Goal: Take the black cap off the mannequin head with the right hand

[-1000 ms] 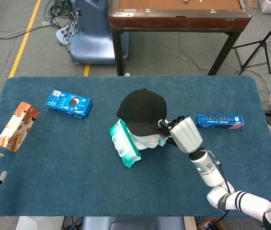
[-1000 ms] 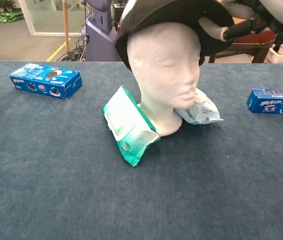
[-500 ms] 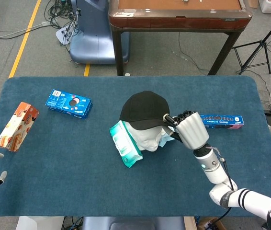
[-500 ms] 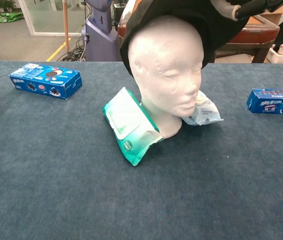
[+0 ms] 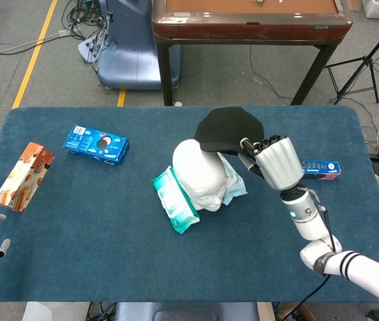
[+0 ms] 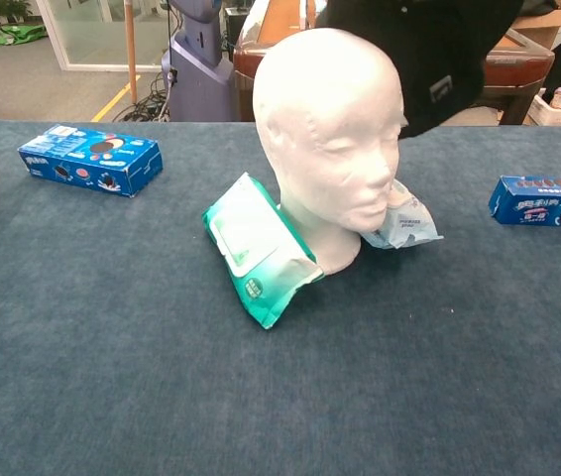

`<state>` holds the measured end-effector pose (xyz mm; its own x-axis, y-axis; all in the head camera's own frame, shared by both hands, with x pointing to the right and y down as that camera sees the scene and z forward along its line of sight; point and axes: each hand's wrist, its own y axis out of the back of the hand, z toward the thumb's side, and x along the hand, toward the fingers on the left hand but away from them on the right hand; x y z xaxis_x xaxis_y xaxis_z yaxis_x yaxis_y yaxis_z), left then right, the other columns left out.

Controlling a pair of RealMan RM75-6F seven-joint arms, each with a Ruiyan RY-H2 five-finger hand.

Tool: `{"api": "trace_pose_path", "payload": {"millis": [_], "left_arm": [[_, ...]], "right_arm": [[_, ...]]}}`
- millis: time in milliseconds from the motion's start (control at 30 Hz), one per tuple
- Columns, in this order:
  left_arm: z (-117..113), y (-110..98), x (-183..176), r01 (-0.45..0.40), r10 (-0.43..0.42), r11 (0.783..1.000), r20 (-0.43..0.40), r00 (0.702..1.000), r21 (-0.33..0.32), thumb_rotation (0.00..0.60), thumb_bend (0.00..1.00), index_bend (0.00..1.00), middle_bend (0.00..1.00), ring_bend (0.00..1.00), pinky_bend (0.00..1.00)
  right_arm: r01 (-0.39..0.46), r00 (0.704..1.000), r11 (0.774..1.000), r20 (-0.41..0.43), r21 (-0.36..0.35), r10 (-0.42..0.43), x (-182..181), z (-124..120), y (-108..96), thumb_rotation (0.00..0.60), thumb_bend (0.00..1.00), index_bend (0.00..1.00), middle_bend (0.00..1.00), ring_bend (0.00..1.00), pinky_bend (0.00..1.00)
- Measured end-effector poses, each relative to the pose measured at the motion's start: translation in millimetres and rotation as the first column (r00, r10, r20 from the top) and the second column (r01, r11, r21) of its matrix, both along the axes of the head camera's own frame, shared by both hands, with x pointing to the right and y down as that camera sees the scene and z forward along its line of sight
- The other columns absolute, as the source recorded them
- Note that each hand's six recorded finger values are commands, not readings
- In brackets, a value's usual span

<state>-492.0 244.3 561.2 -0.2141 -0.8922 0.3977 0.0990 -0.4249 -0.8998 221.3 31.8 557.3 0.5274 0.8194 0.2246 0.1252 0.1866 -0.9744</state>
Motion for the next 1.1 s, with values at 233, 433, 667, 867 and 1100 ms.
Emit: {"api": "trace_pose_path", "payload": {"millis": [233, 433, 667, 867, 1100], "left_arm": [[-2.0, -0.6, -2.3, 0.01, -0.01, 1.0, 0.0, 1.0, 0.007, 0.6, 0.23, 0.35, 0.35, 0.22, 0.47], [-2.0, 0.4, -0.5, 0.004, -0.004, 1.0, 0.003, 1.0, 0.007, 0.6, 0.23, 0.35, 0.35, 0.22, 0.47], [-0.6, 0.6, 0.1, 0.005, -0.005, 1.0, 0.009, 1.0, 0.002, 0.6, 0.23, 0.35, 0.35, 0.22, 0.47], [-2.1, 0.8, -0.6, 0.01, -0.01, 1.0, 0.008, 1.0, 0.006, 0.6, 0.23, 0.35, 0.35, 0.22, 0.47], [-1.8, 1.4, -0.5, 0.011, -0.011, 1.0, 0.01, 1.0, 0.001, 0.6, 0.23, 0.35, 0.35, 0.22, 0.47]], "right_arm": [[-0.004, 0.994, 0.999, -0.108, 0.036, 0.008, 20.8, 1.9, -6.0, 0.6, 0.43, 0.72, 1.0, 1.0, 1.0], [0.0, 0.977, 0.998, -0.213, 0.059, 0.012, 42.1, -4.8, -2.3, 0.6, 0.43, 0.73, 1.0, 1.0, 1.0], [-0.001, 0.935, 1.0, -0.355, 0.011, 0.005, 61.7, 2.9, 15.2, 0.6, 0.43, 0.74, 1.0, 1.0, 1.0], [-0.046, 0.895, 0.996, -0.445, -0.081, 0.005, 73.9, 12.9, 43.4, 0.6, 0.4, 0.74, 1.0, 1.0, 1.0], [-0.141, 0.888, 0.962, -0.46, -0.235, 0.018, 83.0, 17.6, 79.8, 0.6, 0.15, 0.63, 1.0, 0.98, 1.0]]}}
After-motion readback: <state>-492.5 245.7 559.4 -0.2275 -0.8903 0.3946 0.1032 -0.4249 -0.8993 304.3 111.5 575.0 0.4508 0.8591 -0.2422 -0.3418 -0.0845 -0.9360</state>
